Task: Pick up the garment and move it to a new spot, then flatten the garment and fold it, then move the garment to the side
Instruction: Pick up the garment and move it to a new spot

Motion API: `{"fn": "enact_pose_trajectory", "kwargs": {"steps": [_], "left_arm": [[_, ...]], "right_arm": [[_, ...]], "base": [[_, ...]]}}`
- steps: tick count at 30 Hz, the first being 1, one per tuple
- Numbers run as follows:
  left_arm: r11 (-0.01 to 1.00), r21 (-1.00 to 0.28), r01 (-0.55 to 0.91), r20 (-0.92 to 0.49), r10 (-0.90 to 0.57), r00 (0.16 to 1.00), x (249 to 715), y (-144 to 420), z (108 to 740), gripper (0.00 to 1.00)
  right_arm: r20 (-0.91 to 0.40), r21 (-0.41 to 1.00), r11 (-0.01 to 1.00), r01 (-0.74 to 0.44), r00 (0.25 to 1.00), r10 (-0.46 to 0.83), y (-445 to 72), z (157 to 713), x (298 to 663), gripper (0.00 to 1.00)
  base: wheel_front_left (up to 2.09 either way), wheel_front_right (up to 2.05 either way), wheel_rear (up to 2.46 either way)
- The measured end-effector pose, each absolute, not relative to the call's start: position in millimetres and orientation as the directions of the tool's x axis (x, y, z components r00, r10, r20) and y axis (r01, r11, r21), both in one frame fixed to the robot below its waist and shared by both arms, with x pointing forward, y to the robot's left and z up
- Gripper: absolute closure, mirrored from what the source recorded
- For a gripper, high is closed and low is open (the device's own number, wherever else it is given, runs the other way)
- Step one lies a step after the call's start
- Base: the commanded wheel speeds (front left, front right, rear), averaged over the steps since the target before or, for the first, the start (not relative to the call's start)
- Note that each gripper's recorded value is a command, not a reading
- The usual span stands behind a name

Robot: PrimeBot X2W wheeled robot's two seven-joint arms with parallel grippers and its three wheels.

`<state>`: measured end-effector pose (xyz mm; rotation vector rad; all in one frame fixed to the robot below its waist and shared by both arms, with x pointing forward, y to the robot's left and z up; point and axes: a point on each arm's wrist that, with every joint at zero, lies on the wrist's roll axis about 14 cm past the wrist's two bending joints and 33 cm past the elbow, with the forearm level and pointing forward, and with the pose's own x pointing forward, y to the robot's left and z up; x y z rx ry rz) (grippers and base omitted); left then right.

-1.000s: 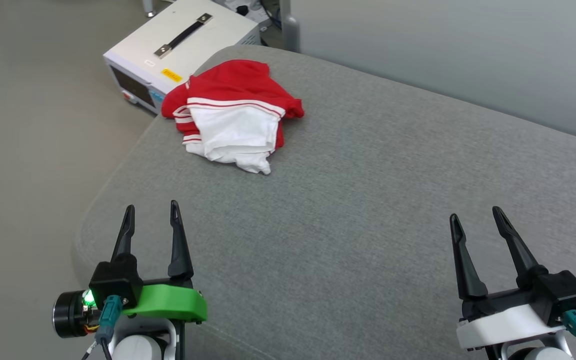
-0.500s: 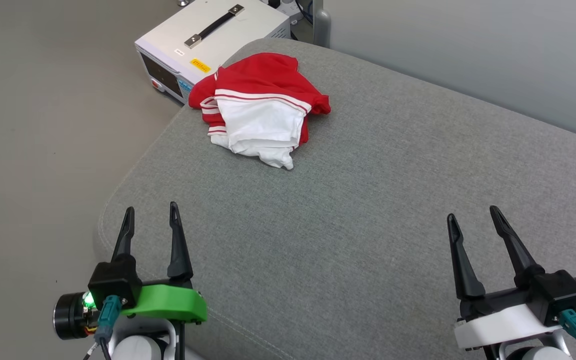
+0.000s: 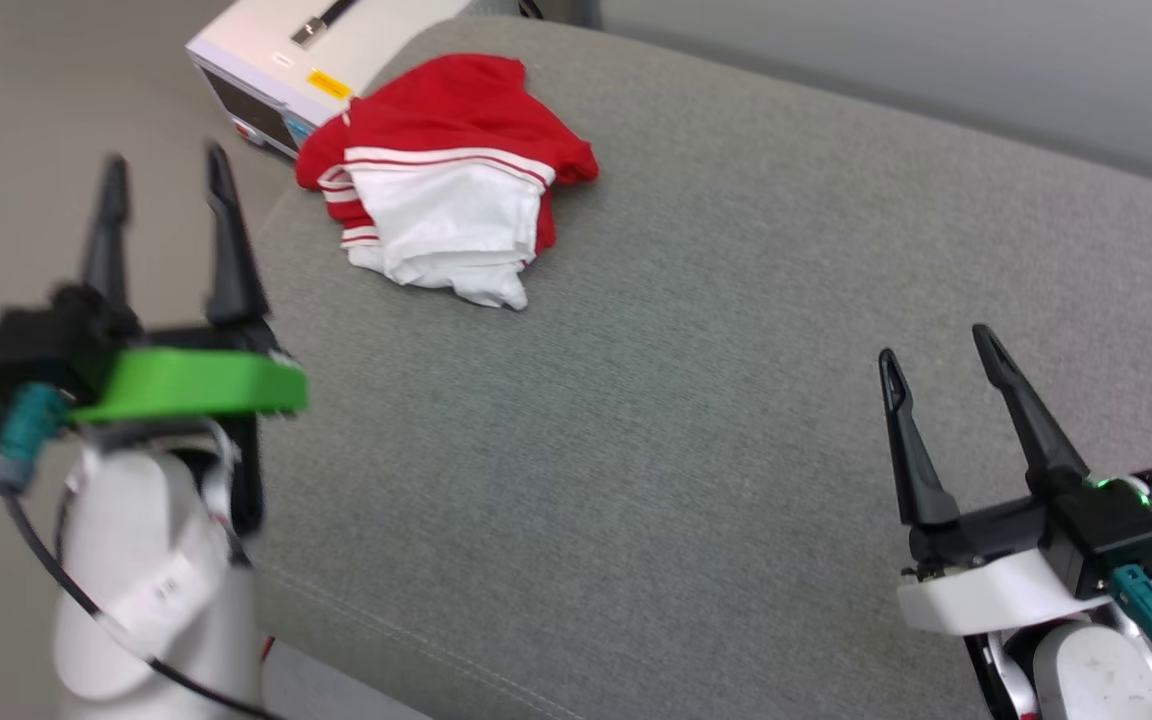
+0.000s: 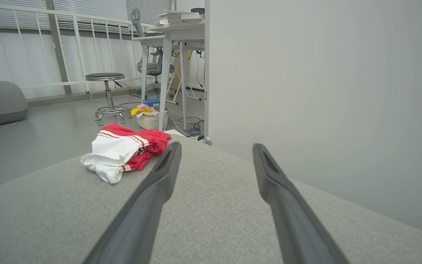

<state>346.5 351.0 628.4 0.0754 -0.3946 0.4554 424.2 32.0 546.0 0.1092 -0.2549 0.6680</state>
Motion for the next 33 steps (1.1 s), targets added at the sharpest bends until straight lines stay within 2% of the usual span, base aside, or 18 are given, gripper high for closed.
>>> {"fn": "enact_pose_trajectory", "kwargs": {"steps": [8,12,15,18,20,24,28,33], "left_arm": [[0.924,0.034,-0.381,0.526,0.308,0.793,419,361,689,0.0],[0.938,0.042,-0.345,0.498,0.28,0.821,459,365,681,0.0],[0.952,0.076,-0.297,0.414,0.241,0.878,493,364,654,0.0],[0.966,0.065,-0.249,0.278,0.222,0.935,525,365,620,0.0],[0.974,0.051,-0.219,0.131,0.211,0.969,544,365,591,0.0],[0.985,0.007,-0.172,-0.179,0.171,0.969,564,361,531,0.0],[0.99,-0.037,-0.139,-0.488,0.104,0.867,562,352,470,0.0],[0.993,-0.051,-0.103,-0.717,0.036,0.697,547,341,421,0.0]], "right_arm": [[0.293,0.009,0.815,-0.58,0.781,0.552,12,539,457,0.0],[0.296,0.005,0.831,-0.556,0.795,0.53,3,530,471,0.0],[0.283,-0.003,0.843,-0.537,0.808,0.516,-6,519,480,0.0],[0.266,-0.006,0.856,-0.517,0.824,0.5,-14,508,487,0.0],[0.253,-0.007,0.862,-0.507,0.833,0.492,-19,500,491,0.0],[0.239,-0.015,0.871,-0.491,0.844,0.48,-27,489,496,0.0],[0.223,-0.019,0.876,-0.481,0.852,0.473,-33,478,501,0.0],[0.212,-0.025,0.881,-0.472,0.859,0.466,-38,470,506,0.0]], "base": [[0.0,0.0,0.0],[0.0,0.0,0.0],[0.0,0.0,0.0],[0.0,0.0,0.0],[0.0,0.0,0.0],[0.0,0.0,0.0],[0.0,0.0,0.0],[0.0,0.0,0.0]]}}
